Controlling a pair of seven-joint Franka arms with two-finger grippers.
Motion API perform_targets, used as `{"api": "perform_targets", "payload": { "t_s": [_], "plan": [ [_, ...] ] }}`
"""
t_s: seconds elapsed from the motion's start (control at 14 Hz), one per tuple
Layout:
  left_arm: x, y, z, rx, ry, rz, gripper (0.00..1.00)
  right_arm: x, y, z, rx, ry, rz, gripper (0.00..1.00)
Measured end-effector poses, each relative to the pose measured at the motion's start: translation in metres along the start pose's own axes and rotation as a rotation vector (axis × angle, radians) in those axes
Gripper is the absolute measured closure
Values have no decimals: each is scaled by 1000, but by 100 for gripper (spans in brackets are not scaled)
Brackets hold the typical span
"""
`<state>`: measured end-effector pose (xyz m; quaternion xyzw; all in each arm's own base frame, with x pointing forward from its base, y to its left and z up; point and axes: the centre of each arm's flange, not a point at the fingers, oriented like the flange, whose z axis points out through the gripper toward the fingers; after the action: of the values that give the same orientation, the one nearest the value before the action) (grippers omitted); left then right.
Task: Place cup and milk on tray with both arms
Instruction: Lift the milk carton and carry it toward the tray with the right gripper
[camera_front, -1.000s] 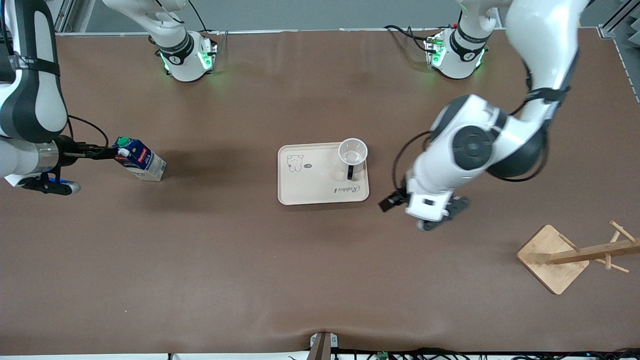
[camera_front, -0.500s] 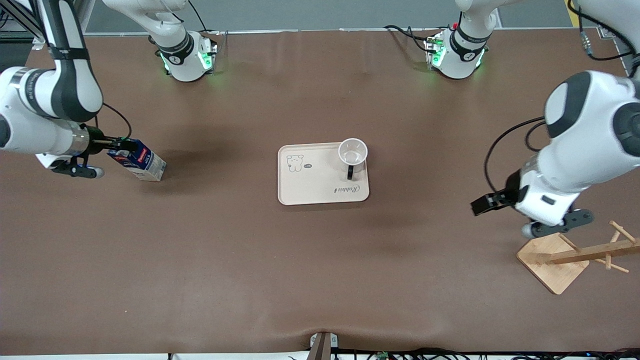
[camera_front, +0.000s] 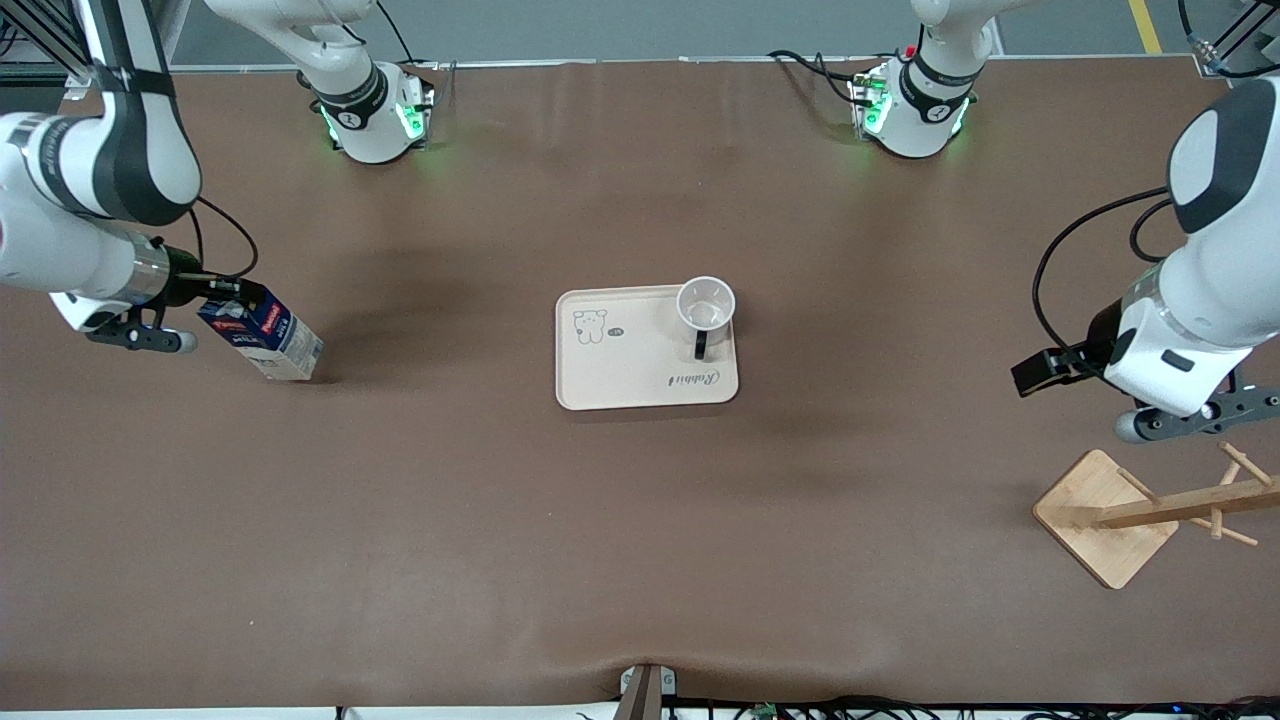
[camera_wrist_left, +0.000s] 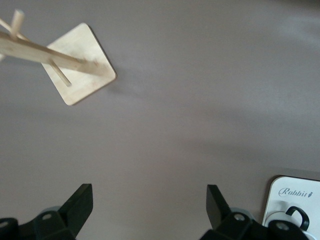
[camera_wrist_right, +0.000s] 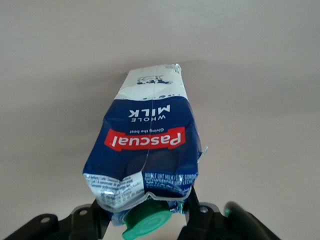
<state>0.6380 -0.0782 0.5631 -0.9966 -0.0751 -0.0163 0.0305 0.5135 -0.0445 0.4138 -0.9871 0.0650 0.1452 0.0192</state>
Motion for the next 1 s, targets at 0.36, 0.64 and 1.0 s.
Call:
{"api": "perform_targets", "payload": {
  "t_s": [0.36,0.64,1.0],
  "plan": [
    [-42,-19,-62,30,28,33,0,-42,-171,-70,-53,19,4,47],
    [-84,-46,-76,10,12,1,0,-87,-299,-47,-23,-16,27,47],
    [-99,-55,-77,-1,-8,-12,0,-66,-371,8,-39,-85,1,47]
  ]
}}
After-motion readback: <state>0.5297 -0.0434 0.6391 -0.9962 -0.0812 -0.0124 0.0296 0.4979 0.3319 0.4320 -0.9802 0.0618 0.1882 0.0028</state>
